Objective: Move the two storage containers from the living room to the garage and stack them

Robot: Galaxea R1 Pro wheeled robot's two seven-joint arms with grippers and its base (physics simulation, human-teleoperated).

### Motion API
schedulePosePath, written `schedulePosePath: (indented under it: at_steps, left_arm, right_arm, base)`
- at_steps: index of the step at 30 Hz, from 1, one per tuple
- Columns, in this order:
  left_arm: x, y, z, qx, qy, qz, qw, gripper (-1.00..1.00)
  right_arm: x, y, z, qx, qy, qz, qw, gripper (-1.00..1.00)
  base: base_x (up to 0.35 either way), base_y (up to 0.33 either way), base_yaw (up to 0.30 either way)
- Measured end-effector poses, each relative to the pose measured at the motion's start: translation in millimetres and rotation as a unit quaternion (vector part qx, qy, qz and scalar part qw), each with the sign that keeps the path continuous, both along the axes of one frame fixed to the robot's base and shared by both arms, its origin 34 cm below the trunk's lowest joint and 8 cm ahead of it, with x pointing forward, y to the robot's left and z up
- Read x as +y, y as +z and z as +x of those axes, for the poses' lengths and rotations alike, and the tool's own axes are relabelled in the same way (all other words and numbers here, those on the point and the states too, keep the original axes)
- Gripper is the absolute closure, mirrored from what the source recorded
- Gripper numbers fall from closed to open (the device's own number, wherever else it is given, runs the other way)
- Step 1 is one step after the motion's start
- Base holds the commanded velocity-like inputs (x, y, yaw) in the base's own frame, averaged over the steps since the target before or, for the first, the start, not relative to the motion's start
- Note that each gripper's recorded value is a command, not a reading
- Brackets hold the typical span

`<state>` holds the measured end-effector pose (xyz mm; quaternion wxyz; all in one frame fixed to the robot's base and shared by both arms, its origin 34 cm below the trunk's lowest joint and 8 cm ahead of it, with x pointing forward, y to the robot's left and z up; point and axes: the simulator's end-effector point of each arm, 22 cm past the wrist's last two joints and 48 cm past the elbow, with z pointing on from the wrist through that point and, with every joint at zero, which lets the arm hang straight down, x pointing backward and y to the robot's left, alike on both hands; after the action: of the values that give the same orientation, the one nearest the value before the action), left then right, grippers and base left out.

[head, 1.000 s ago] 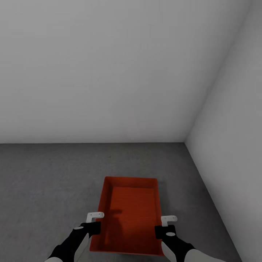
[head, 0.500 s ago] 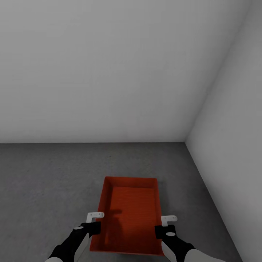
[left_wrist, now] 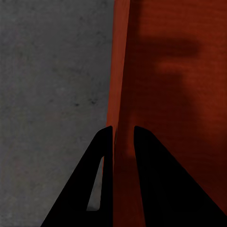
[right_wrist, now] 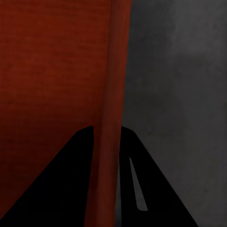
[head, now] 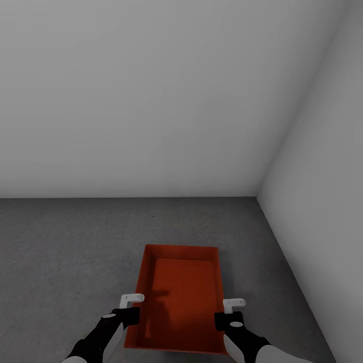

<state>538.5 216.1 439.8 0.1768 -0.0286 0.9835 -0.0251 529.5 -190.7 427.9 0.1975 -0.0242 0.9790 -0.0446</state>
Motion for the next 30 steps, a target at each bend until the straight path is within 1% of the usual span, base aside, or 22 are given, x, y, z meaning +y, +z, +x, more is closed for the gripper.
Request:
schedulePosePath:
  at_steps: [7, 11, 30]
  left_arm:
    - [-1, -10, 1, 0.001, -0.002, 0.001, 1.0, 1.0]
    - [-1, -10, -2, -0.006, -0.001, 0.0, 1.0, 1.0]
    - [-1, -10, -2, -0.004, 0.0, 0.001, 1.0, 1.0]
  right_arm:
    - [-1, -12, -2, 0.0, -0.003, 0.001, 1.0, 1.0]
    - [0, -11, -3, -0.005, -0.001, 0.0, 1.0, 1.0]
    - [-1, -11, -3, -0.004, -0.002, 0.0, 1.0, 1.0]
  base:
    - [0.0, 0.0, 0.0]
    - [0.0, 0.0, 0.0]
    - [0.0, 0.0, 0.0]
